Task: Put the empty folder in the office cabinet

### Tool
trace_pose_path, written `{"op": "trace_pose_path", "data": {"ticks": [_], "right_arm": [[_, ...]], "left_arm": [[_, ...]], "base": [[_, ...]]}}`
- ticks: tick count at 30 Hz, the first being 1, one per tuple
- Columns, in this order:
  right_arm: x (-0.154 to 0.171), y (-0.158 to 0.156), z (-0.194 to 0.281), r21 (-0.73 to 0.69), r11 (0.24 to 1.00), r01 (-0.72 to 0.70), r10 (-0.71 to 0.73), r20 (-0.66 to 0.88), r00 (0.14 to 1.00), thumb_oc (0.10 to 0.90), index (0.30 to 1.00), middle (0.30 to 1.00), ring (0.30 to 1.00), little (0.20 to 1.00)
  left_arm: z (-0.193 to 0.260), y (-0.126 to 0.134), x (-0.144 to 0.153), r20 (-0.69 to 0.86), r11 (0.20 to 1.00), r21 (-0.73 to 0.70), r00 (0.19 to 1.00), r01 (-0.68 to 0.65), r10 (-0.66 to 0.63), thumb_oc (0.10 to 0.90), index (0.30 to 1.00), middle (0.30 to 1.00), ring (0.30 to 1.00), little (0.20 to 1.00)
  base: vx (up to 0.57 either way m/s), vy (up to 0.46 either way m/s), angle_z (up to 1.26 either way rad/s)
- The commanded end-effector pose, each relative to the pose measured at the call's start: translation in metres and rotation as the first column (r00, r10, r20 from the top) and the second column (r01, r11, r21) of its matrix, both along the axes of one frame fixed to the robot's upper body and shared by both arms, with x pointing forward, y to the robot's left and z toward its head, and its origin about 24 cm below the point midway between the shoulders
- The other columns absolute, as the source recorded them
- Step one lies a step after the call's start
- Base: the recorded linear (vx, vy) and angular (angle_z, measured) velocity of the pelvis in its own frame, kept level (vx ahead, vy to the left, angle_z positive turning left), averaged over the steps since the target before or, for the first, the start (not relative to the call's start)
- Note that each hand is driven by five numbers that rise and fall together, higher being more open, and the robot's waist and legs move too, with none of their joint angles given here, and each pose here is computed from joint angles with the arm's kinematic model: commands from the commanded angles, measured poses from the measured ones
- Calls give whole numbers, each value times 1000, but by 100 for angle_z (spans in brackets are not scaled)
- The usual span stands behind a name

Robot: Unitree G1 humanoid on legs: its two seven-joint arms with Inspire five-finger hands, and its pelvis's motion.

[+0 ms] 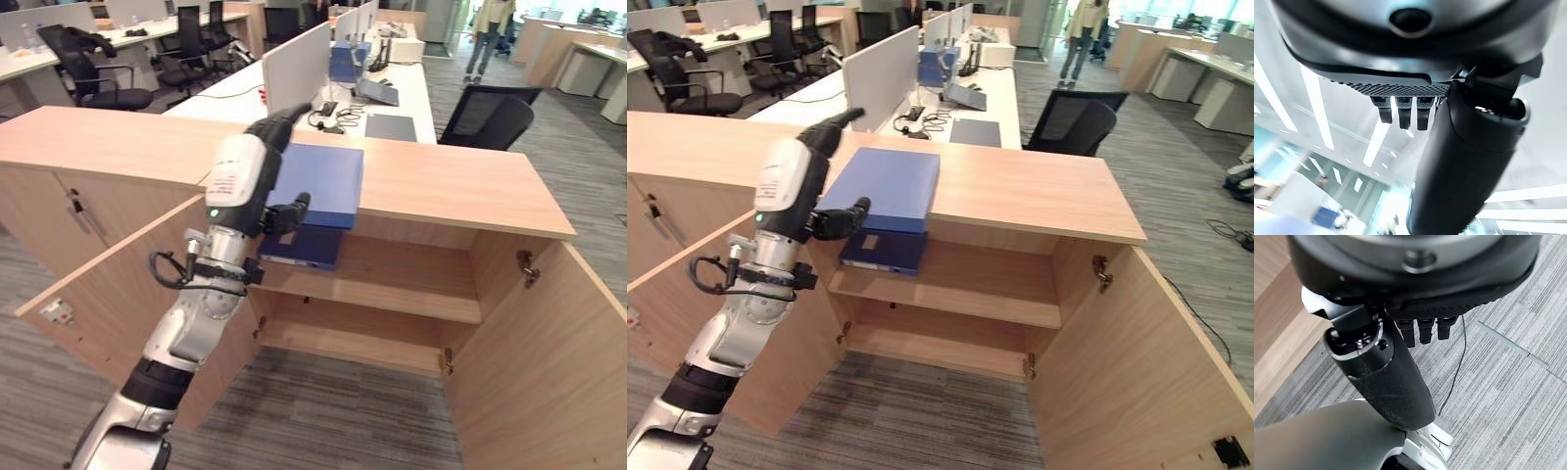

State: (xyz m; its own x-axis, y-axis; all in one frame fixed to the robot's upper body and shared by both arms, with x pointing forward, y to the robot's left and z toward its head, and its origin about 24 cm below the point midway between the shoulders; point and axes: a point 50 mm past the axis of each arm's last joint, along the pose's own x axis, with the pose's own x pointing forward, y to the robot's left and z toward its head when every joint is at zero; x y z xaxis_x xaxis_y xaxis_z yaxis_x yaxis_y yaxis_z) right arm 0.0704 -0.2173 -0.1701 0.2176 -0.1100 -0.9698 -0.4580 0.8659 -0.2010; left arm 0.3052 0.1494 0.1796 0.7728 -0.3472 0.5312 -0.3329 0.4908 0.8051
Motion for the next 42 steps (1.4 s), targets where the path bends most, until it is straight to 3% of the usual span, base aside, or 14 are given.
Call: {"op": "trace_pose_path", "data": {"ticks": [1, 16, 31, 42], "right_arm": [[8, 33, -3, 111, 990, -82, 81, 9, 997, 800, 900, 900, 900, 900], [-1, 30, -4, 111, 992, -60, 61, -6, 998, 800, 900, 900, 900, 900], [-1, 28, -4, 98, 991, -89, 89, 2, 996, 800, 900, 900, 900, 900], [-3, 31, -4, 108, 989, -96, 96, 7, 995, 800, 900, 900, 900, 900]], "left_arm": [[48, -3, 21, 183, 996, 73, 983, -45, 31, 800, 900, 900, 900, 900], [18, -3, 47, 25, 977, 175, 993, -118, 115, 800, 900, 900, 900, 900], [15, 9, 67, 146, 864, 399, 952, -307, 271, 800, 900, 900, 900, 900], [17, 17, 77, 169, 817, 440, 928, -372, 332, 800, 900, 900, 900, 900]], "base": [[-5, 5, -6], [-10, 6, -5], [-5, 2, -4], [-5, 1, -3]]}}
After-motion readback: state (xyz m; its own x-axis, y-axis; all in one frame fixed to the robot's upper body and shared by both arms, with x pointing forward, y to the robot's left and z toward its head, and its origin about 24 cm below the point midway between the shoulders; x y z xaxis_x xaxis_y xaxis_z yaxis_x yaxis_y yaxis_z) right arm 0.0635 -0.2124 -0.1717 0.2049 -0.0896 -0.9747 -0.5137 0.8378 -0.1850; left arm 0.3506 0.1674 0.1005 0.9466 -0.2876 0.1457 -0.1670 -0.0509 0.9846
